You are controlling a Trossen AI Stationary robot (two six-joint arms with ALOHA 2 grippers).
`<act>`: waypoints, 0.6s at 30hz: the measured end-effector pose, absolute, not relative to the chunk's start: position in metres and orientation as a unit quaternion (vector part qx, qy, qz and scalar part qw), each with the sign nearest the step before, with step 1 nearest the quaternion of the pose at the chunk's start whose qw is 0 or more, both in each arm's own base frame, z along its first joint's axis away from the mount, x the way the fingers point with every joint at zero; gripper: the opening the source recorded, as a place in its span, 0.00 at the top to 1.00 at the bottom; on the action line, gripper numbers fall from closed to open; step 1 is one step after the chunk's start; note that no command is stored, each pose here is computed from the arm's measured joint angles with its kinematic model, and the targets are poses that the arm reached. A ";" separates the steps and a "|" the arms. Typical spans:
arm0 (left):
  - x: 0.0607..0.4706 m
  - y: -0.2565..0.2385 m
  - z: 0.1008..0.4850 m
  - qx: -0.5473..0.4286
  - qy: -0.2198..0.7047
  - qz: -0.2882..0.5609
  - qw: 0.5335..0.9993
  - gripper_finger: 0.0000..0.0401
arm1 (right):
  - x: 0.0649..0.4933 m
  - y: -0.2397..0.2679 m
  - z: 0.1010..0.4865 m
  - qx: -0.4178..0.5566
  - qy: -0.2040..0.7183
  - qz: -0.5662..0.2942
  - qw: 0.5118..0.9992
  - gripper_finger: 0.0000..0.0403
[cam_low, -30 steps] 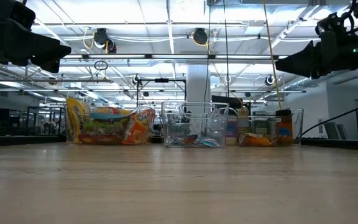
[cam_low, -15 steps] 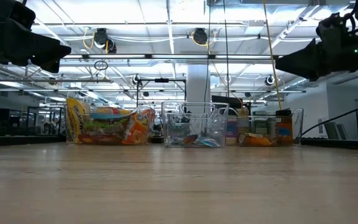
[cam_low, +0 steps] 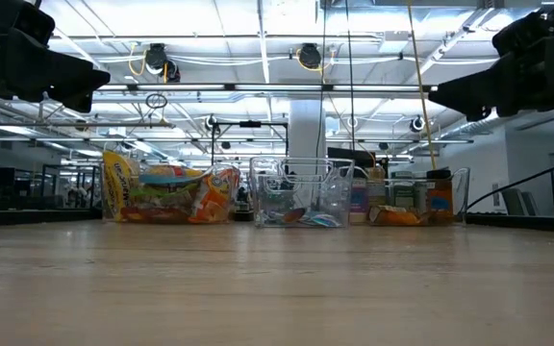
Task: Pick & Place Food Item
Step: Return to Home Position
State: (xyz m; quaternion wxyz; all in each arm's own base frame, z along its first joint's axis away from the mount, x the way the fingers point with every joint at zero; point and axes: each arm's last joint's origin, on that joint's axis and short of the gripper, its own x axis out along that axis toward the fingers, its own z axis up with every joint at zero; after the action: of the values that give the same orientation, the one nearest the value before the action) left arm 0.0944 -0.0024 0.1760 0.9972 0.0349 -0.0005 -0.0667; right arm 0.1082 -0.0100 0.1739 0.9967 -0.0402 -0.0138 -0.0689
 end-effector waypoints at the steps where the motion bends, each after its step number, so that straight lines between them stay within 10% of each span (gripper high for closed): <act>1: 0.094 -0.002 0.176 0.035 -0.001 -0.067 0.997 0.62 | 0.108 -0.010 0.174 -0.040 -0.014 -0.064 0.997 0.61; 18: 0.094 -0.002 0.176 0.035 0.000 -0.067 0.997 0.62 | 0.109 -0.010 0.171 -0.032 0.000 -0.063 0.997 0.61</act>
State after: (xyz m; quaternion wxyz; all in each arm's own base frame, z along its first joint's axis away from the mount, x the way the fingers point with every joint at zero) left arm 0.0944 -0.0024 0.1759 0.9972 0.0349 -0.0004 -0.0668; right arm 0.1088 -0.0098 0.1712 0.9975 -0.0323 -0.0003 -0.0635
